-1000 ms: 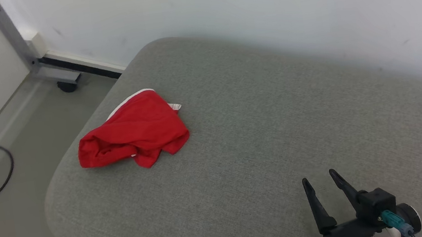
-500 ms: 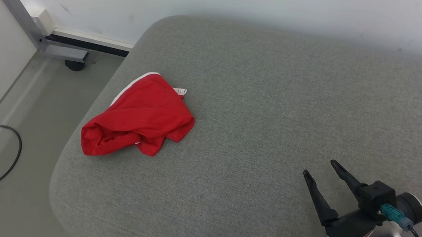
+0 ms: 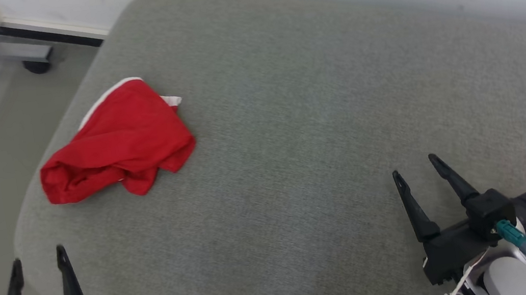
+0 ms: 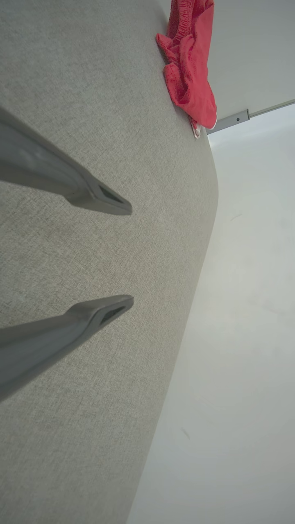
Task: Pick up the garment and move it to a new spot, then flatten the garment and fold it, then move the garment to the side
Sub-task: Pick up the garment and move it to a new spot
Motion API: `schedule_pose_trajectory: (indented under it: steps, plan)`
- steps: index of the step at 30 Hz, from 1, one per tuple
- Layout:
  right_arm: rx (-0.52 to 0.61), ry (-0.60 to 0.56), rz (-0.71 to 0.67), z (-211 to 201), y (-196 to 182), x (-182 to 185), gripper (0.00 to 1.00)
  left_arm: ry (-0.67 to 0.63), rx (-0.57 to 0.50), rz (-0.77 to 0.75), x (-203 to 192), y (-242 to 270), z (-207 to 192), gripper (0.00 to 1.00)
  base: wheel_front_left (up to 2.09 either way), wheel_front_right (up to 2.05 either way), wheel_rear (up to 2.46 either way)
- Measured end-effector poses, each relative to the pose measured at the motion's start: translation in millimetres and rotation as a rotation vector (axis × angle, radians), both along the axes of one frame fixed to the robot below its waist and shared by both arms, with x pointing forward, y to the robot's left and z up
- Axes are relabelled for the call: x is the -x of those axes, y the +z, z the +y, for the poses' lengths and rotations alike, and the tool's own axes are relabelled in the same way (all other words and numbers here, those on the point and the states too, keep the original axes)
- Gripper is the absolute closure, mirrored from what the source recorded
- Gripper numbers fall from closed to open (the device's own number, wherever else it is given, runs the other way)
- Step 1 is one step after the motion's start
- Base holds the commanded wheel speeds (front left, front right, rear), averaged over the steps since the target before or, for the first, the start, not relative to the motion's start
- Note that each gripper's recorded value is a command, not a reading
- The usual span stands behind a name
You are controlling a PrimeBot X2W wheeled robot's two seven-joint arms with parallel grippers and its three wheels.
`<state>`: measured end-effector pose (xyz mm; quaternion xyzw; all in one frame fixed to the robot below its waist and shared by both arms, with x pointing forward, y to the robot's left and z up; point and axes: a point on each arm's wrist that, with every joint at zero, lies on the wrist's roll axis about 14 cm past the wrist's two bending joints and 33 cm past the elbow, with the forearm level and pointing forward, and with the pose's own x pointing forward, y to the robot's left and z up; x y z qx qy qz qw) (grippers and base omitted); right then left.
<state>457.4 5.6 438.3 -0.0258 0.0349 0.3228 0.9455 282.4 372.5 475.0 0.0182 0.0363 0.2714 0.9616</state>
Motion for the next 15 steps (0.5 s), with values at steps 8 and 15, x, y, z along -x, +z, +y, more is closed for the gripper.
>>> schedule_pose_trajectory:
  steps: [8,15]
  plan:
    - [0.011,-0.041,-0.001,-23.9,-9.1,-12.3,0.0,-0.093,-0.014,0.057,-60.1,-7.8,10.0,0.0,0.0,0.0,0.0]
    - [0.033,-0.09,0.01,-49.3,-23.0,-25.2,0.0,-0.124,0.029,0.128,-102.2,-31.2,14.6,0.0,0.0,0.0,0.0]
